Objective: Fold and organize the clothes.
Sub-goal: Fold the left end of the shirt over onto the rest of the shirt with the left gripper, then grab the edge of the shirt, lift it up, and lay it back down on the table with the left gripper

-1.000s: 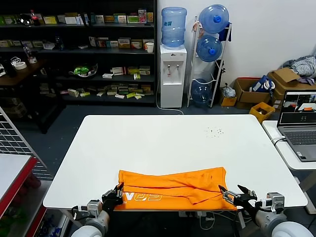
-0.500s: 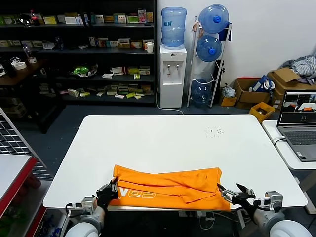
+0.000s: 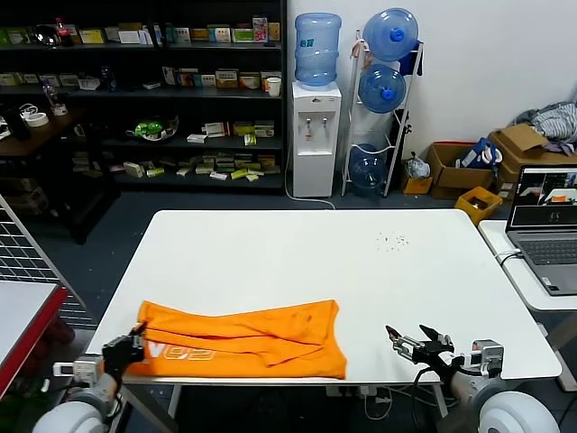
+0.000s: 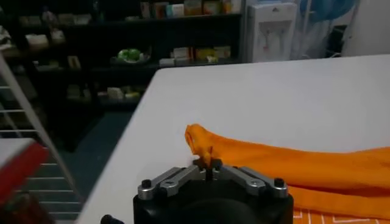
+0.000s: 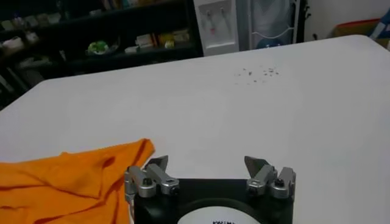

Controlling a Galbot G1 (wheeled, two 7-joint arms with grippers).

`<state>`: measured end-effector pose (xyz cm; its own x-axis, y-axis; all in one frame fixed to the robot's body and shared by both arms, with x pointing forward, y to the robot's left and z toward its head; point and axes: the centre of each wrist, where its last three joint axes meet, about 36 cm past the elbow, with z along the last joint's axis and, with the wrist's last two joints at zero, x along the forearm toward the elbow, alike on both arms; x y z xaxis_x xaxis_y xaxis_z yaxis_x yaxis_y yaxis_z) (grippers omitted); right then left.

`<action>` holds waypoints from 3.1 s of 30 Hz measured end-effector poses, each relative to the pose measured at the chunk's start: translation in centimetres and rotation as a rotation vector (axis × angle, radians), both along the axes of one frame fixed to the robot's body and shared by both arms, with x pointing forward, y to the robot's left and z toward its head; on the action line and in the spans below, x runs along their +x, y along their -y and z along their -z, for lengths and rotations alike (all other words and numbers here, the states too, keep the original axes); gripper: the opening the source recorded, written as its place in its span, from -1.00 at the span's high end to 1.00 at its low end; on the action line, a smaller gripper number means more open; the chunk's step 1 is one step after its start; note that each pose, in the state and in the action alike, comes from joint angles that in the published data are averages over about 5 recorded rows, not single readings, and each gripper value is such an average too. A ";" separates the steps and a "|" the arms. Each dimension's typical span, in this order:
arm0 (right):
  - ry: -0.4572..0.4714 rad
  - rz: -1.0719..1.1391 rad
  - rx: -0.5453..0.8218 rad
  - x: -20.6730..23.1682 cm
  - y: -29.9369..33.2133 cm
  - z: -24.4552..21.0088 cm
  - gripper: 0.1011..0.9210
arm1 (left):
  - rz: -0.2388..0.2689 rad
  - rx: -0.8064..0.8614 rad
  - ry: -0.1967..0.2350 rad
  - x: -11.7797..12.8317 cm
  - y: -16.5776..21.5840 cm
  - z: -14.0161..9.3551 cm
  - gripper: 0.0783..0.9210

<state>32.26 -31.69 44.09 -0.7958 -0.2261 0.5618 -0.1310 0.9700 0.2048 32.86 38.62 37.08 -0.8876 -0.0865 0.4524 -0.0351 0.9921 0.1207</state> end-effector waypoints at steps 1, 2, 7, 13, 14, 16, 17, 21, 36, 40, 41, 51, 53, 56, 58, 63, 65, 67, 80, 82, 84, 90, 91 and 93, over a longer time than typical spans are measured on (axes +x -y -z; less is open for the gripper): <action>0.002 -0.002 0.002 0.1 -0.1 0.0 -0.76 | -0.008 0.020 0.000 0.1 -1.1 -0.3 0.93; 0.003 -0.003 0.003 0.1 -0.1 0.1 -0.76 | -0.016 0.039 0.001 0.3 -2.1 -0.5 0.93; 0.010 -0.004 0.008 0.4 -0.4 0.2 -0.76 | -0.050 0.120 -0.003 1.1 -6.0 -1.7 0.93; 0.008 0.000 0.011 0.4 -0.7 0.7 -0.76 | -0.056 0.110 -0.018 1.2 -5.4 -3.0 0.93; 0.008 0.001 0.011 0.4 -0.8 0.8 -0.76 | -0.051 0.096 -0.021 1.1 -4.6 -3.2 0.93; 0.007 0.004 0.010 0.3 -0.9 0.9 -0.76 | -0.038 0.058 -0.030 0.9 -2.6 -3.5 0.93; 0.007 0.006 0.009 0.3 -0.9 0.9 -0.76 | -0.032 0.035 -0.036 0.8 -1.4 -3.5 0.93; 0.003 0.019 0.002 0.1 -0.9 1.1 -0.76 | -0.011 -0.072 -0.060 0.4 3.4 -3.4 0.93; -0.015 0.045 -0.007 -0.3 -1.3 1.7 -0.76 | 0.095 -0.348 -0.079 1.9 15.9 -5.1 0.93; -0.017 0.047 -0.009 -0.3 -1.3 1.7 -0.76 | 0.122 -0.376 -0.086 2.0 17.9 -5.2 0.93; -0.017 0.047 -0.010 -0.3 -1.2 1.8 -0.76 | 0.128 -0.382 -0.089 2.0 18.3 -5.2 0.93; -0.017 0.046 -0.006 -0.2 -1.2 1.8 -0.76 | 0.169 -0.405 -0.095 1.9 20.5 -5.5 0.79; -0.017 0.045 -0.005 -0.2 -1.3 1.8 -0.76 | 0.173 -0.409 -0.093 2.0 20.6 -5.6 0.65; -0.017 0.042 -0.004 -0.1 -1.4 1.8 -0.76 | 0.176 -0.417 -0.089 2.1 20.9 -5.7 0.45; -0.017 0.041 -0.003 -0.1 -1.4 1.8 -0.76 | 0.177 -0.421 -0.087 2.1 20.9 -5.8 0.30; -0.018 0.038 -0.001 0.0 -1.4 1.8 -0.76 | 0.180 -0.427 -0.078 2.0 20.5 -6.2 -0.03; -0.017 0.038 0.000 0.0 -1.3 1.8 -0.76 | 0.177 -0.423 -0.076 2.0 19.9 -6.2 -0.17; -0.016 0.038 0.001 0.0 -1.2 1.8 -0.76 | 0.166 -0.412 -0.076 1.9 18.9 -6.1 -0.32; -0.013 0.027 0.015 0.2 -1.6 1.9 -0.76 | 0.112 -0.288 -0.133 0.8 7.5 -2.7 -0.77; -0.013 0.027 0.014 0.2 -1.6 1.9 -0.76 | 0.121 -0.281 -0.137 0.8 6.5 -2.2 -0.77; -0.013 0.028 0.012 0.2 -1.5 1.9 -0.76 | 0.128 -0.276 -0.140 0.9 5.6 -1.8 -0.77; -0.015 0.034 0.010 0.1 -1.3 1.9 -0.76 | 0.142 -0.272 -0.144 1.4 3.7 -0.7 -0.77; -0.015 0.034 0.011 0.1 -1.3 1.9 -0.76 | 0.143 -0.272 -0.143 1.5 3.5 -0.6 -0.77; -0.016 0.033 0.012 0.1 -1.4 1.9 -0.76 | 0.146 -0.274 -0.142 1.6 3.2 -0.3 -0.77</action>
